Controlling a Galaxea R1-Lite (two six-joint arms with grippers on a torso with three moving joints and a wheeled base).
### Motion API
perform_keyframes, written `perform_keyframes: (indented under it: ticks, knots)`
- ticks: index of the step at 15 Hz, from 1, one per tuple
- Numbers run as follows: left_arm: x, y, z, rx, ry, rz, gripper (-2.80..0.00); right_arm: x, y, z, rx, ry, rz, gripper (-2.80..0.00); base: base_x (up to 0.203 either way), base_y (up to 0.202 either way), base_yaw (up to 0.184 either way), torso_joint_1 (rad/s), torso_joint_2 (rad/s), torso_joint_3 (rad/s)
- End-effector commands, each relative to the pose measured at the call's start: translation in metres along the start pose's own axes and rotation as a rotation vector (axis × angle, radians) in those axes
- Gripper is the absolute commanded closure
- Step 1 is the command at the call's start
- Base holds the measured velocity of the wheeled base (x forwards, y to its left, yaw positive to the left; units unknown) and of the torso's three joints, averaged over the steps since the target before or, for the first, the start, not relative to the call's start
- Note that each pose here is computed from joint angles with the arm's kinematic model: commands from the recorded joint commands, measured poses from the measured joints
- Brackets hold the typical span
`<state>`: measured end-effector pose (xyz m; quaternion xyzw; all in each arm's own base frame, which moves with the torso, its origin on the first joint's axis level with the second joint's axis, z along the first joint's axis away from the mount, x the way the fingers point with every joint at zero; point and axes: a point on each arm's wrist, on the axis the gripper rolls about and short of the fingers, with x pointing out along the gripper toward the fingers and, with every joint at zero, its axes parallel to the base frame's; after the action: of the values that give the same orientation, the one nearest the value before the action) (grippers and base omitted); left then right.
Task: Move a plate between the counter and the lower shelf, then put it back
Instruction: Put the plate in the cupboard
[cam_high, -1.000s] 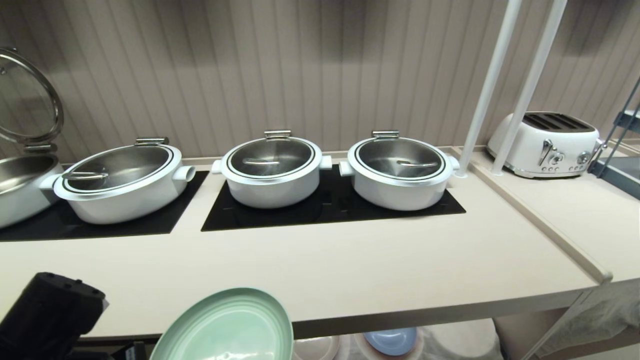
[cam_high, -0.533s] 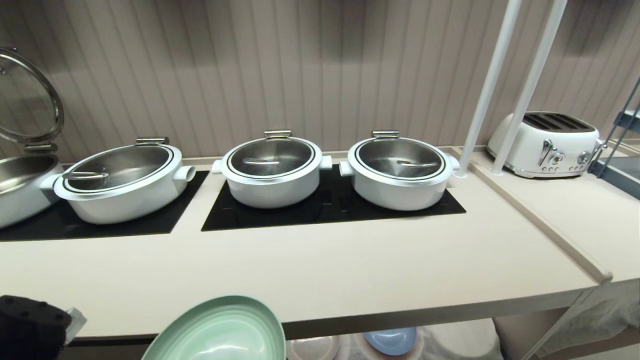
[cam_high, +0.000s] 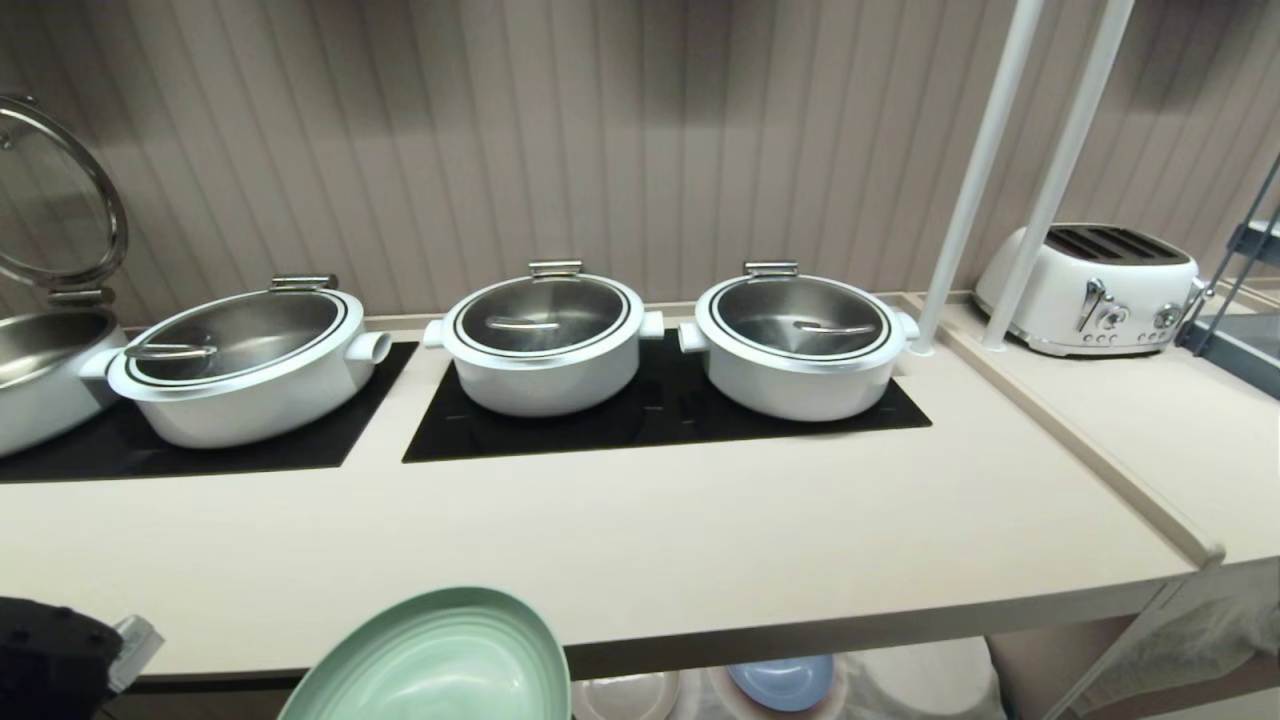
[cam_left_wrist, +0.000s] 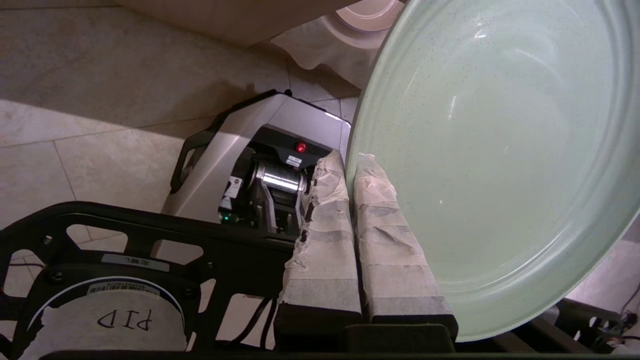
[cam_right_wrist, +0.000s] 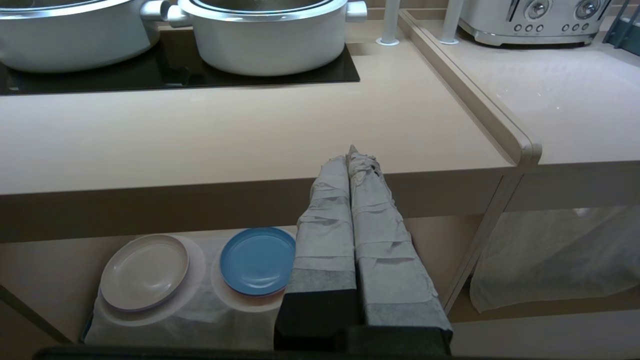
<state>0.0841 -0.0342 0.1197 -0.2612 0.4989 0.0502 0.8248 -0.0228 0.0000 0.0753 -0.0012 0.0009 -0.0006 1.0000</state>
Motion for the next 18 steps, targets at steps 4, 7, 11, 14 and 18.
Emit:
perform_keyframes:
  ticks: [4, 7, 11, 14, 18]
  knots:
    - [-0.002, -0.003, 0.003, 0.022, -0.013, -0.014, 0.00, 0.000, 0.000, 0.000, 0.000, 0.000, 0.000, 0.00, 0.000, 0.000, 0.000, 0.000, 0.00, 0.000]
    - [-0.004, -0.007, 0.006, 0.021, -0.011, -0.041, 0.00, 0.000, 0.000, 0.000, 0.001, 0.000, 0.000, 0.00, 0.000, 0.000, 0.000, 0.000, 0.00, 0.000]
    - [-0.008, -0.005, 0.004, 0.020, -0.025, -0.057, 0.00, 0.000, 0.000, 0.000, -0.001, 0.000, 0.000, 0.00, 0.000, 0.000, 0.000, 0.000, 0.00, 0.000]
    - [-0.011, -0.005, 0.004, 0.022, -0.018, -0.086, 0.00, 0.000, 0.000, 0.000, -0.001, 0.000, 0.001, 0.00, 0.000, 0.000, 0.000, 0.000, 0.00, 0.000]
    - [-0.013, -0.009, 0.006, 0.028, -0.013, -0.114, 0.00, 0.000, 0.000, 0.000, -0.001, 0.000, 0.000, 0.00, 0.000, 0.000, 0.000, 0.000, 0.00, 0.000]
